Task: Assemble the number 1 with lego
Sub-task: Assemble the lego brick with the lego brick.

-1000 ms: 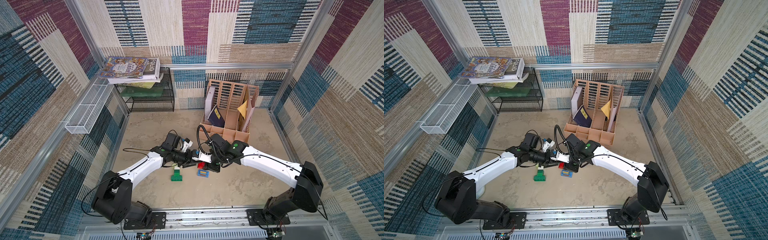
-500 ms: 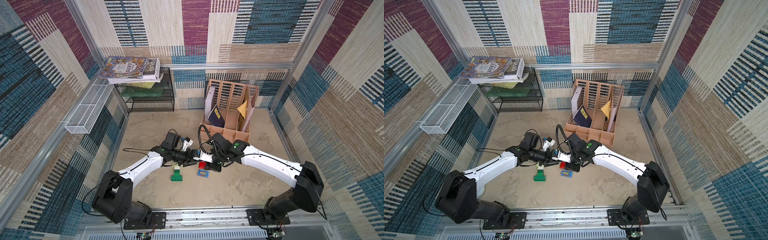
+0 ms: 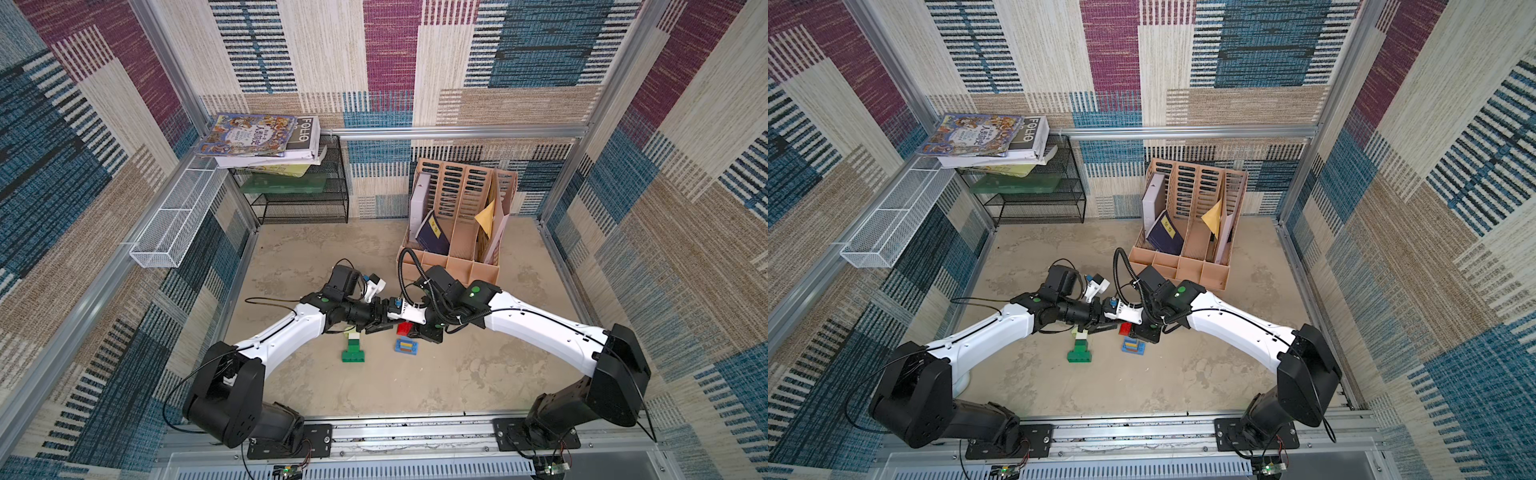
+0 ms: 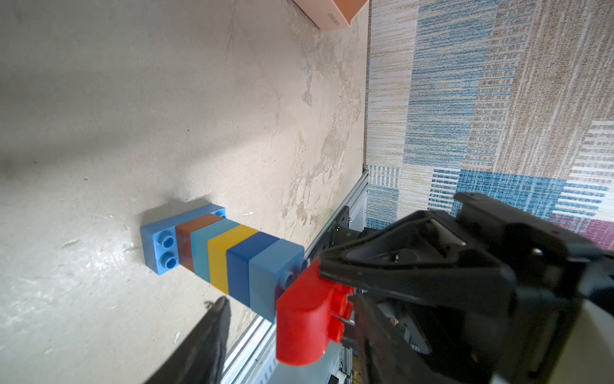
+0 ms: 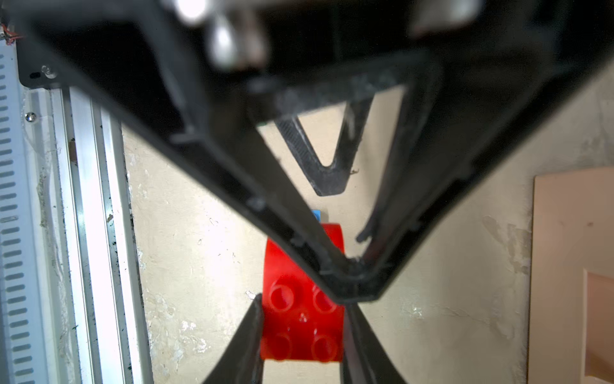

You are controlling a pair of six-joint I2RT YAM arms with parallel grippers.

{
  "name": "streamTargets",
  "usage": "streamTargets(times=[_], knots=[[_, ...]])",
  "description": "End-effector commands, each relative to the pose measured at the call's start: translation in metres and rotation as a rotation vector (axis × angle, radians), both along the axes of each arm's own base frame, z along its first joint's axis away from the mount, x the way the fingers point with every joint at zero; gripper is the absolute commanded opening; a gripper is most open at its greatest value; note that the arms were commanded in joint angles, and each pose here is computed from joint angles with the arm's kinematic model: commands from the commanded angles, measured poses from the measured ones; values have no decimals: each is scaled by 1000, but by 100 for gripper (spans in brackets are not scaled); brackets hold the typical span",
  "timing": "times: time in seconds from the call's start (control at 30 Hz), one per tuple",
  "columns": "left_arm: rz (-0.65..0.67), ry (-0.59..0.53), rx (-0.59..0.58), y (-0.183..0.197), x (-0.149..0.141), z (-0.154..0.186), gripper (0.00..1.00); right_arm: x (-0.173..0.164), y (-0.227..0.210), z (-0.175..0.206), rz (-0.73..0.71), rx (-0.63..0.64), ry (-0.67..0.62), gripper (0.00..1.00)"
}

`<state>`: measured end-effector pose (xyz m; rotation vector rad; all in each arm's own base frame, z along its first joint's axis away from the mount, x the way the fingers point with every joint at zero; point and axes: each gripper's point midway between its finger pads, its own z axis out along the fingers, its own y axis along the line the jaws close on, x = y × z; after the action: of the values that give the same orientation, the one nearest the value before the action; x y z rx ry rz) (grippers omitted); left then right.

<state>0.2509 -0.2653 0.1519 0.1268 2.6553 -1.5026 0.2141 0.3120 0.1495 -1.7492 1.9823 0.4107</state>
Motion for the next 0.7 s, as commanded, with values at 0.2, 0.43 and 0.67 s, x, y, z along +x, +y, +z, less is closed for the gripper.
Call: streamTargets(times=[0.2,0.43,0.67], knots=[[-13,7,22,3,-3,-8,60,1,-2,-7,-20,-21,10,9],[-18,5,17,3,-4,-8,59,3,0,-6,-22,-22,8,9],[-20,13,25,3,-6,-11,57,-2,-5,-17,-15,-69,60,9]])
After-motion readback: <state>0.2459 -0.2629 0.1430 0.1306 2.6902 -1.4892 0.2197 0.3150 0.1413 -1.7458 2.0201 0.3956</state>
